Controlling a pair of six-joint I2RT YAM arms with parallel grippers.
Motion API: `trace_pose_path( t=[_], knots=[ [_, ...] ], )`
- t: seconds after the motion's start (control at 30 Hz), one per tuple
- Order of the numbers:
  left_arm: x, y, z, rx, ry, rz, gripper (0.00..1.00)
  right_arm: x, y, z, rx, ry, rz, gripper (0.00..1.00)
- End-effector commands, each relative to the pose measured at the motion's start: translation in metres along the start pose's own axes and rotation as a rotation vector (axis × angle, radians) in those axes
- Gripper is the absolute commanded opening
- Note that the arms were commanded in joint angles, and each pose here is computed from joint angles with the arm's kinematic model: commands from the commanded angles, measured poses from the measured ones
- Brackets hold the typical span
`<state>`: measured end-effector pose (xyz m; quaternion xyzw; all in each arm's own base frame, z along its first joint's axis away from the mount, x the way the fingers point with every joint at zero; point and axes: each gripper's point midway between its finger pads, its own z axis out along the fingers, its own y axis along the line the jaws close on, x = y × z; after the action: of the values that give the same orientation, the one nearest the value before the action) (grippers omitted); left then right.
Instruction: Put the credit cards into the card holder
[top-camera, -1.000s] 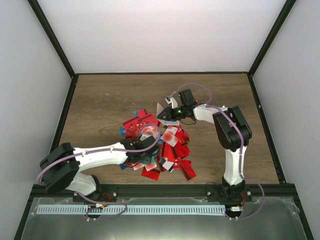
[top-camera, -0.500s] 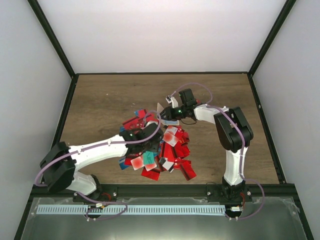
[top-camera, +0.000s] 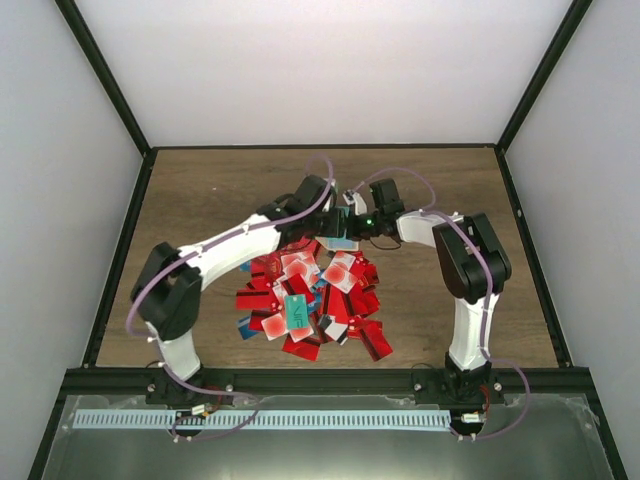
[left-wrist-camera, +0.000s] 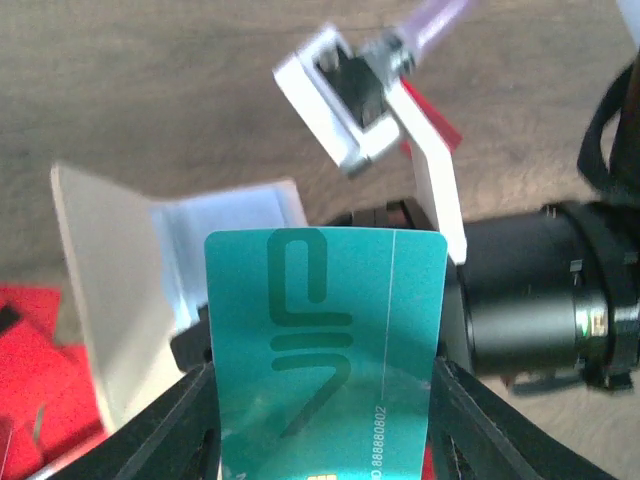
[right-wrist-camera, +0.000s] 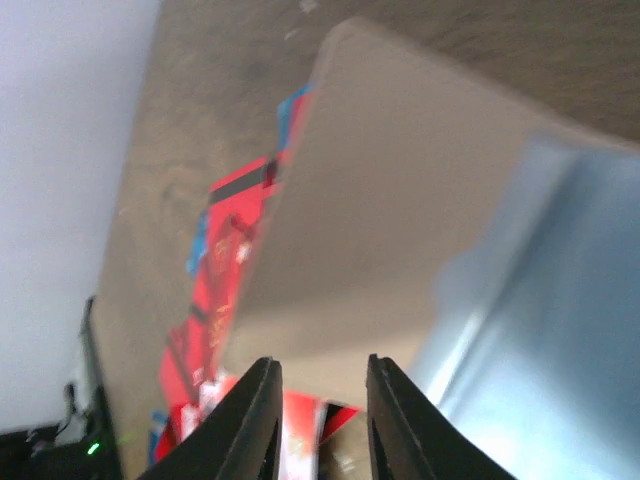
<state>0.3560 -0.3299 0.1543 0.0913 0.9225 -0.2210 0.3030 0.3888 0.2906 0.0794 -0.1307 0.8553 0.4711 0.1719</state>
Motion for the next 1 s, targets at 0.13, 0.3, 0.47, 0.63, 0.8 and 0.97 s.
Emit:
trace_pose_path(
  t=[0.13,0.3,0.47,0.63,0.8,0.97],
  knots=[
    [-0.037,0.004,0.059,0.079,0.032,-0.004,0.47,-0.006,0.003,-0.009,-0.033,-0.031,-0.009,0.25],
    [-0.04,0.022,0.068,0.053,0.035,-0.007,0.48,-0.008,-0.009,-0.03,-0.007,-0.077,0.022,0.25],
    [-0.043,0.033,0.073,0.067,0.033,-0.02,0.47,-0.006,-0.012,-0.047,-0.003,-0.116,0.025,0.25],
    [-0.042,0.037,0.079,0.083,0.043,-0.031,0.47,-0.004,0.008,-0.055,-0.083,-0.139,-0.031,0.27],
    [-0.043,0.035,0.079,0.1,0.043,-0.041,0.47,-0.01,0.018,-0.056,-0.136,-0.147,-0.054,0.33],
    [-0.044,0.033,0.078,0.117,0.042,-0.047,0.47,-0.017,0.017,-0.052,-0.154,-0.15,-0.051,0.35]
  ],
)
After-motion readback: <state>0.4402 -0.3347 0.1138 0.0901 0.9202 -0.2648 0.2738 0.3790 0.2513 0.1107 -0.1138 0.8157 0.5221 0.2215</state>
